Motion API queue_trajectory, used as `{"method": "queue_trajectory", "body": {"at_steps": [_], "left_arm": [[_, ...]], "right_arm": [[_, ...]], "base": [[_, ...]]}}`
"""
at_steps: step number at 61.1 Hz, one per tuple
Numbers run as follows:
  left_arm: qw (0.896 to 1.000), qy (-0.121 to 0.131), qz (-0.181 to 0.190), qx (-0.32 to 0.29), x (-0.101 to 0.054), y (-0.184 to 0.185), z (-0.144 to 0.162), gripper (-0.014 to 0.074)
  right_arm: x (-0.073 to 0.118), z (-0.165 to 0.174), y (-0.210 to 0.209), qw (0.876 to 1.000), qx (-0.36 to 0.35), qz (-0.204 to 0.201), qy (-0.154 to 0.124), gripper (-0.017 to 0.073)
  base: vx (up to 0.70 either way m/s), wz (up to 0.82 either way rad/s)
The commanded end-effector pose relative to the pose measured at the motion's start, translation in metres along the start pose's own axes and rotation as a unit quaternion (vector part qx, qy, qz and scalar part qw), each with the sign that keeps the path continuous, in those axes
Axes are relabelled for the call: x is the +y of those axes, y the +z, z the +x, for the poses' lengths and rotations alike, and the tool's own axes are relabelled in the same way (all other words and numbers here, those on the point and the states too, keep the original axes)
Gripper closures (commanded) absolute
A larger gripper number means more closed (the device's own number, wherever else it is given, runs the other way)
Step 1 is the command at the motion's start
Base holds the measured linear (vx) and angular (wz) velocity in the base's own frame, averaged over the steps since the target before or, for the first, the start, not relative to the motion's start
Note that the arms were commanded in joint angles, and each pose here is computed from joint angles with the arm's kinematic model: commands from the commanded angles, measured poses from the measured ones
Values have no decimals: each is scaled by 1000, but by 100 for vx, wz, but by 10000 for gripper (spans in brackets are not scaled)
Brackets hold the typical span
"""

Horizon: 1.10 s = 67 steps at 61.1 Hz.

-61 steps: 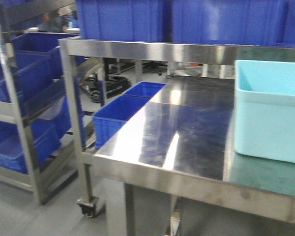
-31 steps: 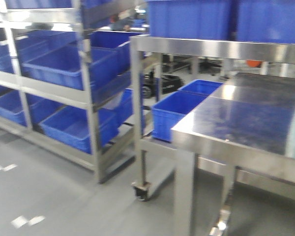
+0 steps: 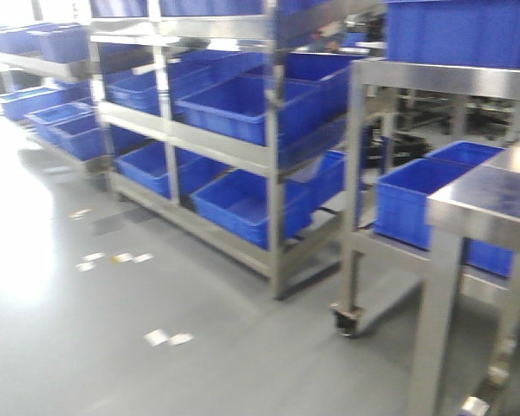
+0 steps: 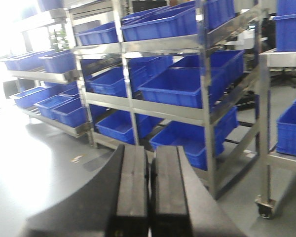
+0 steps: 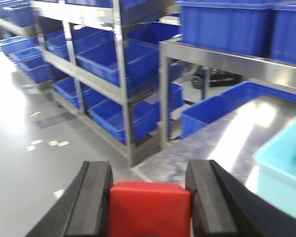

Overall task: Pick red cube and place on left shelf
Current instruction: 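Drive the base away from the table toward the blue crate shelves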

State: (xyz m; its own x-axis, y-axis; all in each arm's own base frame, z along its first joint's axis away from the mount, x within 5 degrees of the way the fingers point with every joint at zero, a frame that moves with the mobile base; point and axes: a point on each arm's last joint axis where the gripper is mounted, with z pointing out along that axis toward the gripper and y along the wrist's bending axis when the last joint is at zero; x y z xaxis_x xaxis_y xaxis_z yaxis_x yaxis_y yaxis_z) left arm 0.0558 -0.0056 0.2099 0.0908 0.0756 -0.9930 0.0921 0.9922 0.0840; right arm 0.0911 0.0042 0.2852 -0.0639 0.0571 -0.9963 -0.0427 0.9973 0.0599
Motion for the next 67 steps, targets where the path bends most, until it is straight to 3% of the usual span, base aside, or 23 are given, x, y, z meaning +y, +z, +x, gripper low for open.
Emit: {"method": "queue_trajectory", "body": {"at_steps": [1,67], "left_arm": [[1000,1,-3,-27,0,1,0,488],[1000,1,-3,-27,0,1,0,488]], "right_arm": [[1,-18,-1,998,-59,-5,-3,501],[1,-18,-1,998,-59,-5,-3,501]], "base": [[-23,31],[-23,55]]}}
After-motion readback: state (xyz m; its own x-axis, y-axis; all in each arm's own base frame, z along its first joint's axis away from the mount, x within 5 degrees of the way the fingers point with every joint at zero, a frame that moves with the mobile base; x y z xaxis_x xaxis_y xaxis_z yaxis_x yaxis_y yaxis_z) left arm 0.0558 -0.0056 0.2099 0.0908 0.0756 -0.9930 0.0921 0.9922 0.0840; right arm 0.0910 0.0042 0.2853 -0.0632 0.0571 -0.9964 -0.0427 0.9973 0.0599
